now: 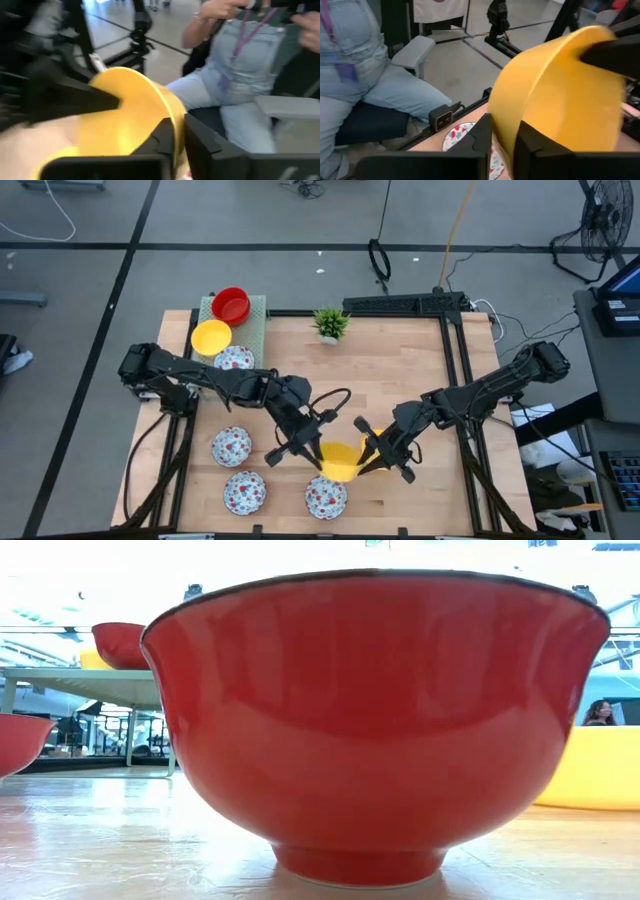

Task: Pick & Place Mini bowls
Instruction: Stack the yellow bowl on the yellow bowls on the shelf

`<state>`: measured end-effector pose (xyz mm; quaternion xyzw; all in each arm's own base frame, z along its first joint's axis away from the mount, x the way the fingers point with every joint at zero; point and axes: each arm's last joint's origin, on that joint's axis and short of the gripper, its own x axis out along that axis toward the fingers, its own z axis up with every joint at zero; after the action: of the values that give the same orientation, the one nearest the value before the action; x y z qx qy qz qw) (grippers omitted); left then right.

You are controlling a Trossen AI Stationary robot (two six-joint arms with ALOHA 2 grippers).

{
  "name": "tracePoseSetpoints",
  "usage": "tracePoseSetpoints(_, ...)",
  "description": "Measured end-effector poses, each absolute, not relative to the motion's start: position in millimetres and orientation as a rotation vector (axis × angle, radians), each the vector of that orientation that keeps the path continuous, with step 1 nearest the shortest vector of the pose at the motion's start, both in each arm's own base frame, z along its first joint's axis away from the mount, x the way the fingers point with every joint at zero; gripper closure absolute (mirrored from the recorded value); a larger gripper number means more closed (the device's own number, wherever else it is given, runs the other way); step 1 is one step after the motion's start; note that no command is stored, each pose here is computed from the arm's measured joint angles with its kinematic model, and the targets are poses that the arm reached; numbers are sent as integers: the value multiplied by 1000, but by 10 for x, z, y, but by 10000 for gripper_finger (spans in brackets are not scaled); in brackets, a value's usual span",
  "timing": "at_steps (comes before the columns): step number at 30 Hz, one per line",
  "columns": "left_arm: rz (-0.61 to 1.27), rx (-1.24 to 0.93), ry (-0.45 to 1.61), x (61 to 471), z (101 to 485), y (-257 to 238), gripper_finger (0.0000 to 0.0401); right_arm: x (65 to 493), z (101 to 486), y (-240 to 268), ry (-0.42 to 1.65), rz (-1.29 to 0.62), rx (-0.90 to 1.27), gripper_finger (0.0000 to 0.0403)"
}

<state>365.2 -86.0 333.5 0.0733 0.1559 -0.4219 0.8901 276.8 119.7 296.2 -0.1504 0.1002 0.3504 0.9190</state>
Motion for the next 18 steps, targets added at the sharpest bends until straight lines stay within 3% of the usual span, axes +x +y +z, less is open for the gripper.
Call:
tracePoseSetpoints(10,-844,138,325,3674,3330,-842,395,2759,3025,1176,193,667,-282,262)
tracePoseSetpoints(18,-795,138,330,3684,3341,-813,396,2589,3182,1057,218,502,-278,191)
